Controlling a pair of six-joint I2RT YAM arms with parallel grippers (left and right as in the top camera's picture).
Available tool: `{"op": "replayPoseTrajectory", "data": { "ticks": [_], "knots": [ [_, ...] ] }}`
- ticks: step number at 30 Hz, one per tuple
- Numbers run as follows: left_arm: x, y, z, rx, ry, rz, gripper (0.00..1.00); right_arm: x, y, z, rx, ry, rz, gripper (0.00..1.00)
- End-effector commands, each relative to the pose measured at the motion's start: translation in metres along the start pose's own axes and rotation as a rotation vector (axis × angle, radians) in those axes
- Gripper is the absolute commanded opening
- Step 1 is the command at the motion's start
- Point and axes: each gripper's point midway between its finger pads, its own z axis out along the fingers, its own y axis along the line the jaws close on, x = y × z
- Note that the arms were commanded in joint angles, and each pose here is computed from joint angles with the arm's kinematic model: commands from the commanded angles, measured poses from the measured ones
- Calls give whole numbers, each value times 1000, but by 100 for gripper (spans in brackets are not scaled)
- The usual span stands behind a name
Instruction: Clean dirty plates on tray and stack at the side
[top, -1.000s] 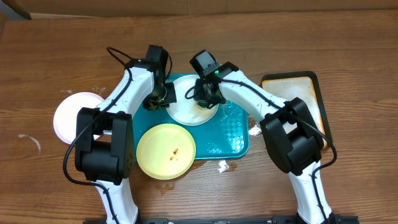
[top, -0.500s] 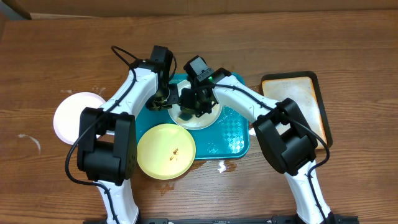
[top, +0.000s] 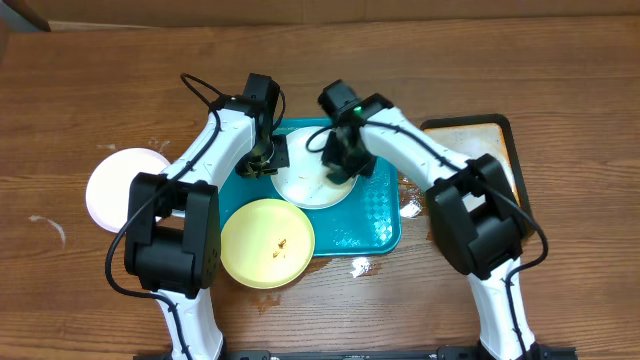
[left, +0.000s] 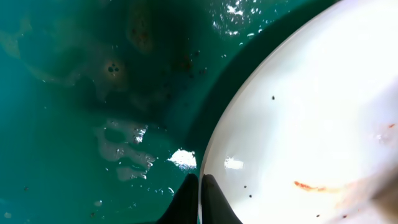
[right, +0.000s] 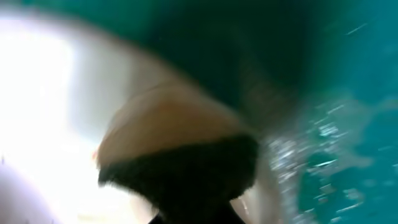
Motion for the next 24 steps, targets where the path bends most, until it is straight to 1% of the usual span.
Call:
{"op": "replayPoseTrajectory", "data": {
  "ticks": [1,7,17,22,24],
  "knots": [
    [3,2,1,-18,15,-10,4,-19,-44,26,167,-76,75,4],
    [6,3,1,-27,26,-8,4,-27,-35,27,135,-111,58,4],
    [12,-5,1,-49,28,42,4,-19,19,30,-6,-170,-21,4],
    [14,-11,1,-53,25,60,4,0,61,29,-154,-128,-175,4],
    [15,-12,1,-57,23,65,4,5,70,29,-191,-112,-209,4]
  ]
}}
